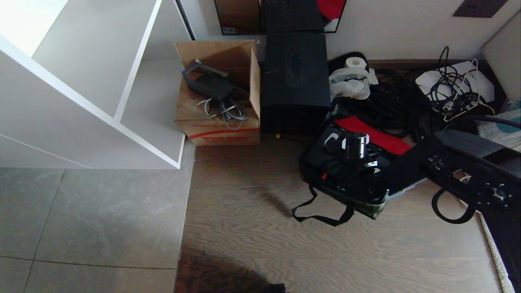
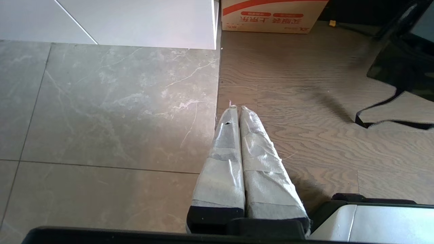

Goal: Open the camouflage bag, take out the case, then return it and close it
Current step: Lift the black box

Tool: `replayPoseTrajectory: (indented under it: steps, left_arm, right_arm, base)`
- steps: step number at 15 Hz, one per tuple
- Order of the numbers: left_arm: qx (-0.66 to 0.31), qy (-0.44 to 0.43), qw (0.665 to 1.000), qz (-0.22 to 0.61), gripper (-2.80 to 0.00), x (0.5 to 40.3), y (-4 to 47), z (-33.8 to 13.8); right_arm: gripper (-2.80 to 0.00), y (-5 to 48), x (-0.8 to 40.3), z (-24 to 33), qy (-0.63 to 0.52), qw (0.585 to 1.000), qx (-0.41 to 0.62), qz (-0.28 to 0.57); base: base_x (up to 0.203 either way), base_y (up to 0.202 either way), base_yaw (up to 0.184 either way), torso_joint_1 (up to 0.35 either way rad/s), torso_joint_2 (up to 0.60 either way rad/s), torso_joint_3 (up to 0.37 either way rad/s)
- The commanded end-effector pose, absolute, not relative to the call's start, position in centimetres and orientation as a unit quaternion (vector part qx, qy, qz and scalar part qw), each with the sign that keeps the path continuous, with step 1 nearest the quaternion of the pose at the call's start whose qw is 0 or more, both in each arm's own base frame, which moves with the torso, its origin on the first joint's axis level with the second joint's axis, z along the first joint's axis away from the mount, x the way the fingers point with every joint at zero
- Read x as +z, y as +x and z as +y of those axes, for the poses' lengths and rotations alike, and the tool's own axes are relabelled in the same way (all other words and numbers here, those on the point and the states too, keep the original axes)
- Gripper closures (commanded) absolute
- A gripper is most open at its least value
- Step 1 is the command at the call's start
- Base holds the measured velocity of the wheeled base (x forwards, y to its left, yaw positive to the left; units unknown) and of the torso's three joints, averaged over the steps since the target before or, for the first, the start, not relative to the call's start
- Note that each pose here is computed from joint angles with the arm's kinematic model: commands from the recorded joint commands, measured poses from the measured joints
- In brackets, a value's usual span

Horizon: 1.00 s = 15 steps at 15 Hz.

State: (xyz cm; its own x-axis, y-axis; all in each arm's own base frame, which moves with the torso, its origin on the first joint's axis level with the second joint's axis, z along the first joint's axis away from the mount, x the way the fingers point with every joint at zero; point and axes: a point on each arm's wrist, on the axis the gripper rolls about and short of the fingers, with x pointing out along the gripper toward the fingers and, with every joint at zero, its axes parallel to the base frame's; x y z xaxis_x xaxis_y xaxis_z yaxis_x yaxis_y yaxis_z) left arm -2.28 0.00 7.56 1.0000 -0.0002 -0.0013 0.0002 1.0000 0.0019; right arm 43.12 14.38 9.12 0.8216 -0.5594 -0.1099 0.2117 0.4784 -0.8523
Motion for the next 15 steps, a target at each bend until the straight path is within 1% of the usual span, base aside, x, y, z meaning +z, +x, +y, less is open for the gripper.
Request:
replayPoseTrajectory:
  steps: [1, 3, 6, 15]
  left_arm:
    - [0.0, 0.001, 1.0, 0.001, 0.0, 7.5, -2.3, 0.0]
    - [0.0, 0.001, 1.0, 0.001, 0.0, 7.5, -2.3, 0.0]
    - [0.0, 0.001, 1.0, 0.001, 0.0, 7.5, -2.3, 0.0]
    - [0.0, 0.001, 1.0, 0.001, 0.0, 7.5, -2.3, 0.0]
  right_arm:
    - [0.0, 42.5, 9.9, 14.2, -0.454, 0.839, -0.233, 0.189]
    - [0.0, 42.5, 9.7, 14.2, -0.448, 0.843, -0.233, 0.186]
    - [0.0, 42.8, 6.7, 14.4, -0.441, 0.845, -0.224, 0.202]
    - [0.0, 44.3, 0.0, 15.1, -0.451, 0.842, -0.204, 0.215]
  base:
    - [0.0, 0.0, 0.0, 0.0, 0.0, 0.0]
    - [0.0, 0.0, 0.0, 0.0, 0.0, 0.0]
    - [0.0, 0.0, 0.0, 0.0, 0.0, 0.0]
    - [0.0, 0.0, 0.0, 0.0, 0.0, 0.0]
